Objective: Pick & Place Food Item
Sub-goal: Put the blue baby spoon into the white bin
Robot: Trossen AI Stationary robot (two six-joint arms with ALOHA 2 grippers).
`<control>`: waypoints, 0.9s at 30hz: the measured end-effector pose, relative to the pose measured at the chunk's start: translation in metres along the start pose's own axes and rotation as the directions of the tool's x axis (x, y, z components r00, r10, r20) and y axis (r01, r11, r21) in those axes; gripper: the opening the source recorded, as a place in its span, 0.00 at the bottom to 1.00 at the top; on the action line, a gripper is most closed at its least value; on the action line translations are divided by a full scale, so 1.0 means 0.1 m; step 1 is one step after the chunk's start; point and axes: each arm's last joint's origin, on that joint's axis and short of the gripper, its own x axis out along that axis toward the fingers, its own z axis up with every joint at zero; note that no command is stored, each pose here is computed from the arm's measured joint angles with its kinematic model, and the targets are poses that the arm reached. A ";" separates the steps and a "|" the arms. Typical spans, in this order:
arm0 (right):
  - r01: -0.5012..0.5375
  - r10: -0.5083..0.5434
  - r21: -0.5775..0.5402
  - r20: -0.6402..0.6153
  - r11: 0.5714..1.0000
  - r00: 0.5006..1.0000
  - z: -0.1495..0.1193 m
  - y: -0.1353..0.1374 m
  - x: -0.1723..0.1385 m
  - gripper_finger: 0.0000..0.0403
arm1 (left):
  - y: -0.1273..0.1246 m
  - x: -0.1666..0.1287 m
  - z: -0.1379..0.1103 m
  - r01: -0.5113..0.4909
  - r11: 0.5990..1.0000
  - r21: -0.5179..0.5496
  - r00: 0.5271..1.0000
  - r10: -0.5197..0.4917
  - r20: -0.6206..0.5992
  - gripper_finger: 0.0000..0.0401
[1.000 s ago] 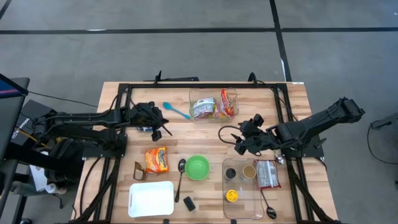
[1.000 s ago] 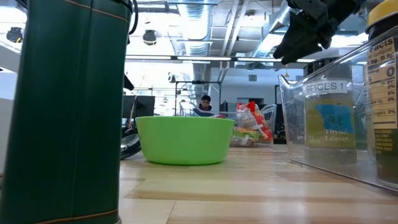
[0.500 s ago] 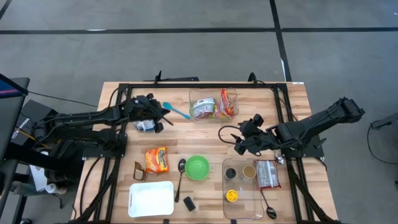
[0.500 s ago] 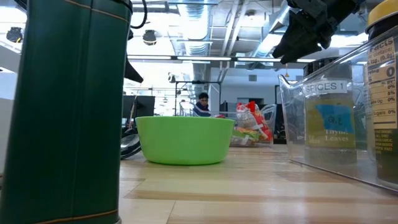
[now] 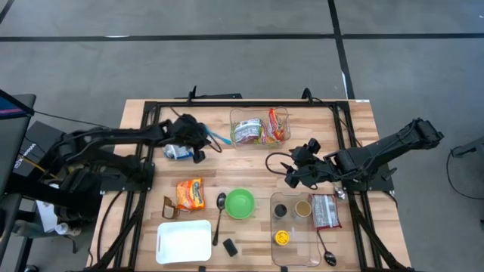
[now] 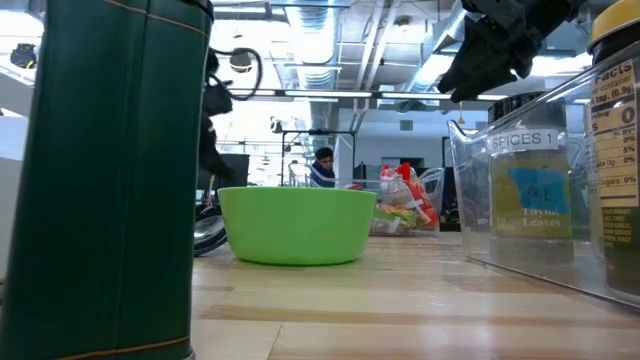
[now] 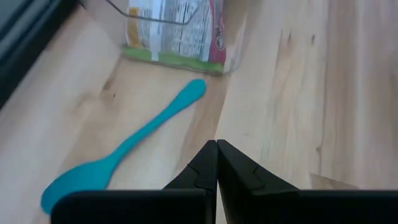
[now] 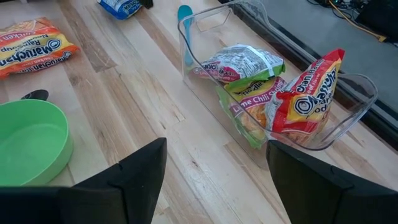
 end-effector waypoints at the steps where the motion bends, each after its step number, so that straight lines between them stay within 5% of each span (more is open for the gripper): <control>1: 0.000 0.000 0.000 0.000 1.000 1.000 0.00 0.00 0.00 0.67 | 0.01 0.04 0.02 0.002 1.000 0.000 1.000 -0.002 -0.013 0.01; 8: 0.001 -0.001 0.000 0.001 1.000 1.000 0.00 0.00 0.00 0.67 | 0.06 0.27 0.18 0.015 1.000 0.005 0.994 -0.014 -0.106 0.01; 14: 0.006 -0.006 -0.016 -0.006 1.000 1.000 -0.01 0.03 0.03 0.67 | 0.19 0.38 0.33 -0.038 0.983 -0.180 0.991 0.015 -0.130 0.00; 27: 0.036 -0.040 -0.091 -0.049 0.995 0.998 -0.11 0.14 0.18 0.67 | 0.51 0.42 0.35 -0.192 0.811 -0.553 0.981 0.148 -0.124 0.00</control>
